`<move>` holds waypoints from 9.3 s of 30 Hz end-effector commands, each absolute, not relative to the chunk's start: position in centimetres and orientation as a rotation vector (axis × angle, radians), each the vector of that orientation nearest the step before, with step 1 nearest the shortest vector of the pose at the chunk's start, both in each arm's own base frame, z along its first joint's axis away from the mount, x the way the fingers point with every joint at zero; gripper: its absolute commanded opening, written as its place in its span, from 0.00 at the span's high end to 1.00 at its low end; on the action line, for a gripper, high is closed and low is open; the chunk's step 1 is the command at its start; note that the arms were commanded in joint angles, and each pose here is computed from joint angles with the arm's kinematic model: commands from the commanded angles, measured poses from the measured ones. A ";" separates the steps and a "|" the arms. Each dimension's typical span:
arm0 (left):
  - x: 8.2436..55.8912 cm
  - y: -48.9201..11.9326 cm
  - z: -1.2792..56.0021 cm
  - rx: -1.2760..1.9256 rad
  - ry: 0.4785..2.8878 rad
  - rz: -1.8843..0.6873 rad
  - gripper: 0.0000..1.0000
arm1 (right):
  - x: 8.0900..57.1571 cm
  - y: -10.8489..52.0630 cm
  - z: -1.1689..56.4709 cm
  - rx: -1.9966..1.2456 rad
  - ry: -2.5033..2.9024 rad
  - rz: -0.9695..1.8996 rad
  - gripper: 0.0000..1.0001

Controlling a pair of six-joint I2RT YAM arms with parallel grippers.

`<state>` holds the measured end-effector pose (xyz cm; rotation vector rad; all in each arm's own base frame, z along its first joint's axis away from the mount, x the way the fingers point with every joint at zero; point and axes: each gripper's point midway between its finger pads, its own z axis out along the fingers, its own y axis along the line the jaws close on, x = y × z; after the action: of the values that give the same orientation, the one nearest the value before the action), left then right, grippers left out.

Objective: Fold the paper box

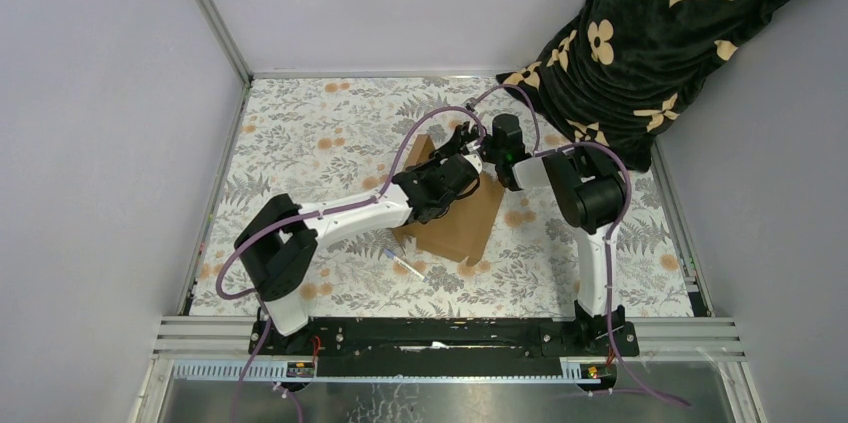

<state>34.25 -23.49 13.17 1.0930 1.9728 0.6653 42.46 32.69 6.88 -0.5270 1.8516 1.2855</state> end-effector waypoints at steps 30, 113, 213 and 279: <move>30.8 -32.0 11.1 1.058 2.011 0.075 1.00 | 32.0 25.1 2.4 -0.653 2.372 0.663 1.00; 30.2 -30.2 17.2 0.698 1.839 0.073 0.73 | 30.4 20.5 7.1 -0.422 1.972 0.211 1.00; 24.4 -22.7 10.2 -0.015 1.861 -0.987 0.58 | 29.5 17.5 6.1 -0.224 2.016 0.093 1.00; 25.5 -24.8 6.9 -0.034 2.033 -0.761 0.52 | 26.9 18.6 7.1 -0.280 1.917 0.129 1.00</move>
<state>24.81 -24.93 6.64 -0.0210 2.0371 -0.8288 27.10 17.66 5.66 -0.2784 1.9746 0.0848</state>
